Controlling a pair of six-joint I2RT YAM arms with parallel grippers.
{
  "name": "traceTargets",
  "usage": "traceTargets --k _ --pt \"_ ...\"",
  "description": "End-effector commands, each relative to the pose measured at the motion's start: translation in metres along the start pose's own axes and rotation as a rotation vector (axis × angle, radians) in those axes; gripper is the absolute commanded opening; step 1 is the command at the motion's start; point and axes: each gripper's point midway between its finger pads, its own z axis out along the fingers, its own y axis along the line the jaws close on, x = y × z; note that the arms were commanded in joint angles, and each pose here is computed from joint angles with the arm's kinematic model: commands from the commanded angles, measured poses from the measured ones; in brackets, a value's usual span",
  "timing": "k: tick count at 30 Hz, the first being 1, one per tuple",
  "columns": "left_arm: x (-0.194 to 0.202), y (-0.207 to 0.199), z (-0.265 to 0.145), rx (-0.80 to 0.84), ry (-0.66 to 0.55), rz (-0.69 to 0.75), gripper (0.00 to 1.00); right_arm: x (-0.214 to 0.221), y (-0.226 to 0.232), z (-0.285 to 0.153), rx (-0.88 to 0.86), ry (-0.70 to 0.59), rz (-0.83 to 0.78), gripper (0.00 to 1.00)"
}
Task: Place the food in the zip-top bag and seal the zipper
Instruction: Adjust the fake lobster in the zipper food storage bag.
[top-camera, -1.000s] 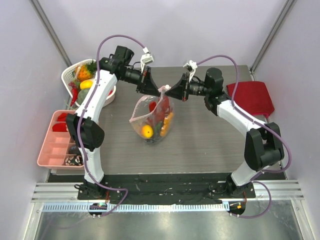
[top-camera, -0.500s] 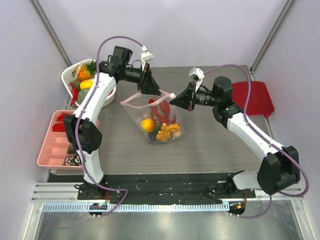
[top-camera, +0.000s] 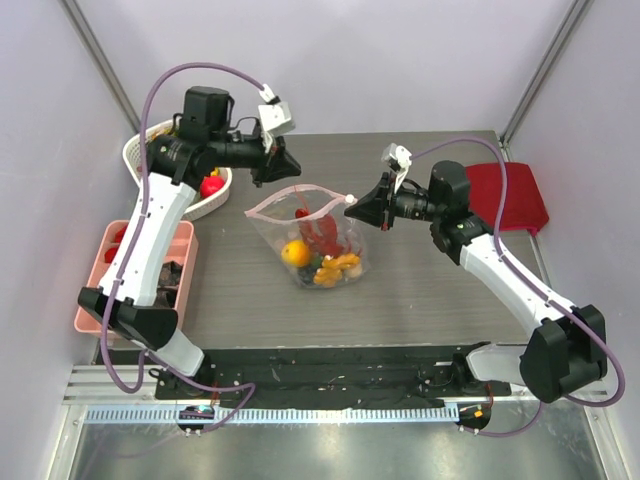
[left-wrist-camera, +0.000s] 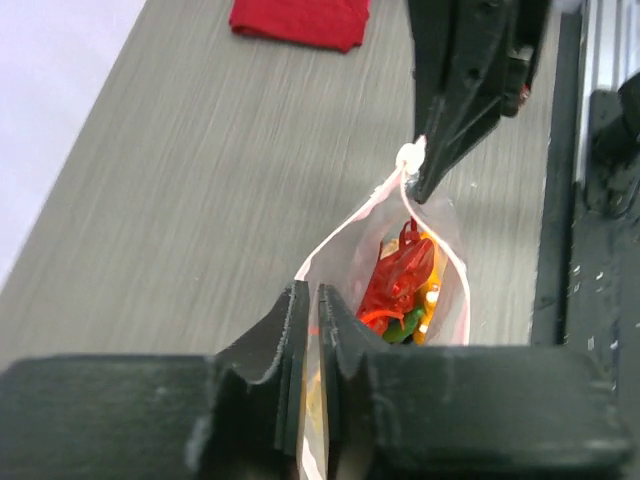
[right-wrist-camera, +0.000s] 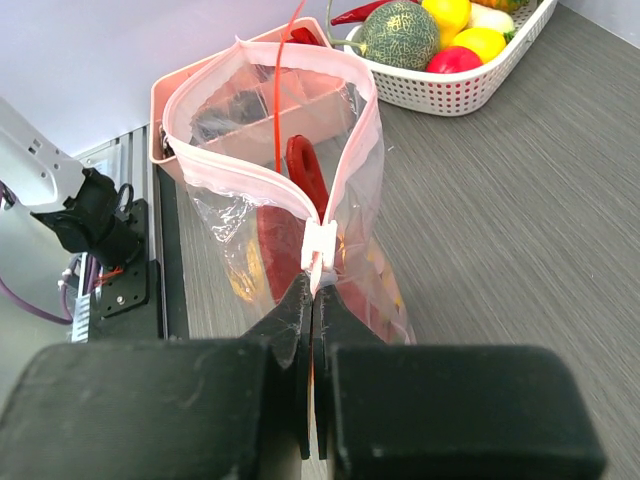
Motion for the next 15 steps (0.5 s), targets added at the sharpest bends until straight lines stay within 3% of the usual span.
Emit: traceTargets --k 1,9,15 --pt "0.025 -0.005 0.011 -0.017 0.168 0.112 0.06 -0.016 0.008 -0.005 -0.005 -0.04 -0.084 0.01" --pt "0.045 -0.043 0.045 0.131 0.278 0.255 0.01 -0.02 0.012 -0.006 -0.013 -0.047 -0.105 0.01" --pt "0.073 -0.065 0.046 0.271 0.36 0.273 0.15 -0.021 0.012 -0.006 -0.018 -0.049 -0.114 0.01"
